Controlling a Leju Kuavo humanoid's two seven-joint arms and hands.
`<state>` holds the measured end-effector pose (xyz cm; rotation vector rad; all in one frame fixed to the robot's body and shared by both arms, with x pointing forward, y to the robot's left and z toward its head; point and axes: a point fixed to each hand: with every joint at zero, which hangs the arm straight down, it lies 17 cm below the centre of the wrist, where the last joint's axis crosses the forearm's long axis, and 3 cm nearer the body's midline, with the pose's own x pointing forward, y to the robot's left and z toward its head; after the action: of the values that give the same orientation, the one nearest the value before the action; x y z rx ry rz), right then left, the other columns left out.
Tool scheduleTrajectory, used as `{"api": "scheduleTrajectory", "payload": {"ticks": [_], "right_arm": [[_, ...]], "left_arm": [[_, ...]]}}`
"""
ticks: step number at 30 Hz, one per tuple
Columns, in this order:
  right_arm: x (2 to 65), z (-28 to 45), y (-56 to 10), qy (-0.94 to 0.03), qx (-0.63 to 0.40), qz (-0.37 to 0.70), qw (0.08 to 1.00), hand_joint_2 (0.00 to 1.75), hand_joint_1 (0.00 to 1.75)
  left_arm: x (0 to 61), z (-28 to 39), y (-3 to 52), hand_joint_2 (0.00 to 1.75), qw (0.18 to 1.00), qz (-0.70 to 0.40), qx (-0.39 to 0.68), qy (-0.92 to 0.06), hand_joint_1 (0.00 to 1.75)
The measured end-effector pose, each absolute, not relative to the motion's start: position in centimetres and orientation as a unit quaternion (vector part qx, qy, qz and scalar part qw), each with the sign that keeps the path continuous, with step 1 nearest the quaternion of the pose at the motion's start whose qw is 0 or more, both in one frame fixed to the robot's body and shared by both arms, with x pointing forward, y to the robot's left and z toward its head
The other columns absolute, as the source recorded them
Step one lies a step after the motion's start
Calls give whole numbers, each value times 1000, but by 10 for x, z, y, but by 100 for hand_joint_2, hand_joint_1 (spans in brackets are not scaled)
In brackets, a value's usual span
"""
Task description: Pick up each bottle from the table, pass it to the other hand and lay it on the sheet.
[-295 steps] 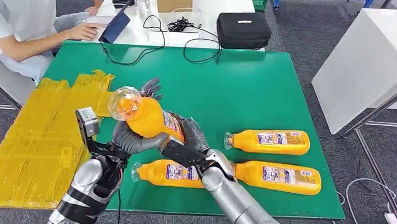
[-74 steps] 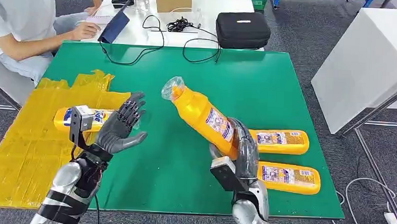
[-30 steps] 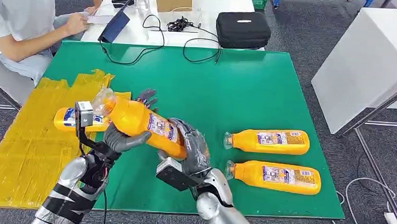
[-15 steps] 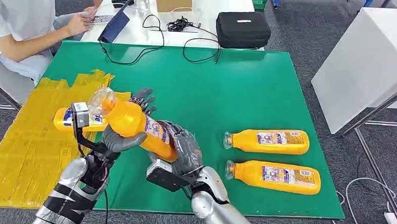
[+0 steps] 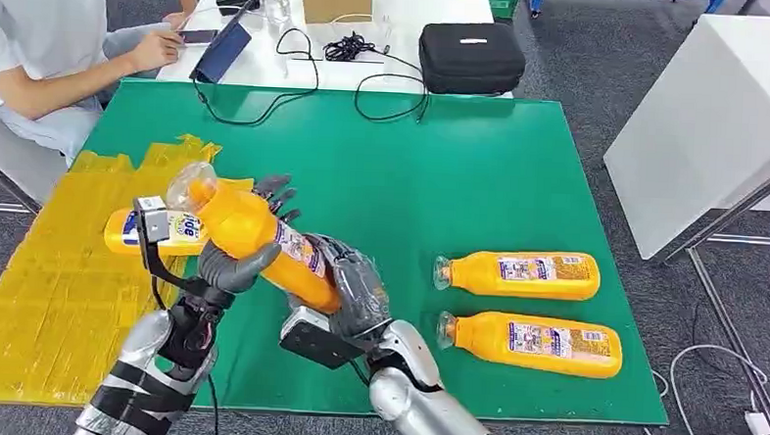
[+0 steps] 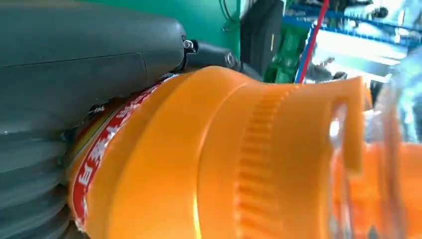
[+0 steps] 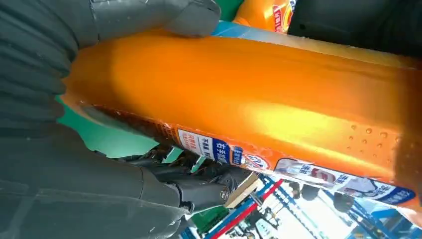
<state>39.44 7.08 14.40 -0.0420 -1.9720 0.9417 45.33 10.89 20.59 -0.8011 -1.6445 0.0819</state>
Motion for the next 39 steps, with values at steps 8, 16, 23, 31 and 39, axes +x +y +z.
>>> {"api": "scheduleTrajectory", "payload": {"ticks": [8, 16, 23, 31, 39], "right_arm": [[395, 142, 73, -799, -17, 389, 458, 175, 175], [396, 141, 73, -799, -16, 386, 461, 175, 0], [382, 143, 71, -809, -2, 360, 465, 175, 0], [367, 175, 50, -835, 0, 313, 451, 175, 0], [359, 206, 32, -858, 5, 289, 424, 175, 0]], "left_arm": [[455, 205, 112, 175, 610, 51, -344, -712, 175], [458, 207, 115, 175, 607, 62, -329, -721, 175], [475, 214, 145, 175, 586, 55, -162, -792, 175], [477, 266, 173, 175, 478, -28, 75, -875, 175], [456, 305, 178, 175, 287, -193, 412, -843, 175]]}}
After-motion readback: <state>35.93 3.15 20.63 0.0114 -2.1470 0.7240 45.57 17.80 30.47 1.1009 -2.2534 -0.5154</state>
